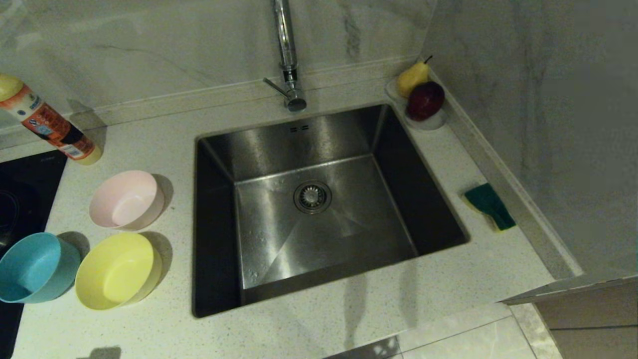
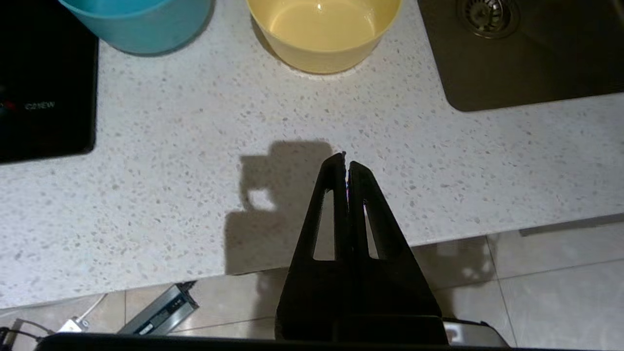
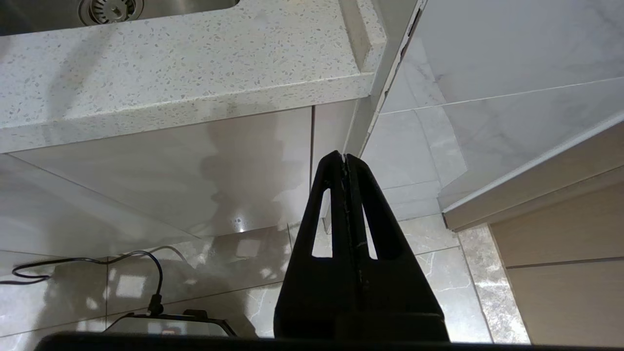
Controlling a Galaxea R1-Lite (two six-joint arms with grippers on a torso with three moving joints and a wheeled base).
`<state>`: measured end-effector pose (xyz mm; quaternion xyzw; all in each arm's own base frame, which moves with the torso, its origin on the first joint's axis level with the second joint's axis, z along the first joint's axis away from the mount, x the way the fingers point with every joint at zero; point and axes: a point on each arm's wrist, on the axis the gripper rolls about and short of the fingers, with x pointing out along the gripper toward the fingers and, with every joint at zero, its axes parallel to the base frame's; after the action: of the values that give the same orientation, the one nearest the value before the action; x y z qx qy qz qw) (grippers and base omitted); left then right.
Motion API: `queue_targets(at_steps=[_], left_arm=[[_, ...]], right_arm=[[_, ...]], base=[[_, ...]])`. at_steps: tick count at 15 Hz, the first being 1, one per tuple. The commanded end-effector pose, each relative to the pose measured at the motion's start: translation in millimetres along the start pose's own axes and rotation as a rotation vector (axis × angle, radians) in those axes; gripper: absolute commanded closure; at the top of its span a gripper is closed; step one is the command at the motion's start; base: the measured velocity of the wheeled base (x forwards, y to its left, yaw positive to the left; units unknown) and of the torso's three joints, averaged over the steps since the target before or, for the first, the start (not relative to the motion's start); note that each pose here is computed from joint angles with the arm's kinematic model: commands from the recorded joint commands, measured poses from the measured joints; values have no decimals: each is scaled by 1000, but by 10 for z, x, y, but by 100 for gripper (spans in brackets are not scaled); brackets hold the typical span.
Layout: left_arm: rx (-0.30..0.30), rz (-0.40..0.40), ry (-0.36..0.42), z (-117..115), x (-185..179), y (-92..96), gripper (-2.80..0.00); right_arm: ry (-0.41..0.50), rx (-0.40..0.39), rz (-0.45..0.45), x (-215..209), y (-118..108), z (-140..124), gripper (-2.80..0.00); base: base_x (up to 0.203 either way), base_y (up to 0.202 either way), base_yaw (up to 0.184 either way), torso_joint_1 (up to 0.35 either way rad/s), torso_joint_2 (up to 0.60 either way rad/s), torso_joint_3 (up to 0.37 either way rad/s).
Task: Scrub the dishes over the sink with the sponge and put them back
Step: Turn on the faucet
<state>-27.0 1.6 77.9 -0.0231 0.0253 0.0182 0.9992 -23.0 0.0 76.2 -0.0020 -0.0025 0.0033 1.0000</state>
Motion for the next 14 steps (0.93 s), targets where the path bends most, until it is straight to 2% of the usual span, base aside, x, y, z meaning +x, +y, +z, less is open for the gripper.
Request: queue_targets(at_steps=[1, 3, 7, 10, 11, 12, 14], left_arm=[[14, 1, 12, -19, 7, 1, 0], [36, -4, 13, -20, 7, 0, 0], [19, -2, -5, 10, 0, -1, 0], [10, -11, -197, 498, -190, -16, 0], [10, -19, -245, 741, -265, -25, 0], [10, -26, -271, 996, -301, -36, 0], [13, -39, -238, 1440, -172, -65, 0]], right_arm=[[0, -1, 1, 0, 0, 0, 0], [0, -1, 1, 0, 0, 0, 0], [0, -1, 1, 0, 0, 0, 0], [0, -1, 1, 0, 0, 0, 0], [0, -1, 1, 0, 0, 0, 0], [0, -1, 1, 0, 0, 0, 0], [0, -1, 1, 0, 0, 0, 0]], base=[[0, 0, 0, 0, 0, 0], [0, 0, 0, 0, 0, 0], [0, 0, 0, 0, 0, 0], [0, 0, 0, 0, 0, 0], [0, 0, 0, 0, 0, 0], [0, 0, 0, 0, 0, 0], [0, 0, 0, 0, 0, 0]])
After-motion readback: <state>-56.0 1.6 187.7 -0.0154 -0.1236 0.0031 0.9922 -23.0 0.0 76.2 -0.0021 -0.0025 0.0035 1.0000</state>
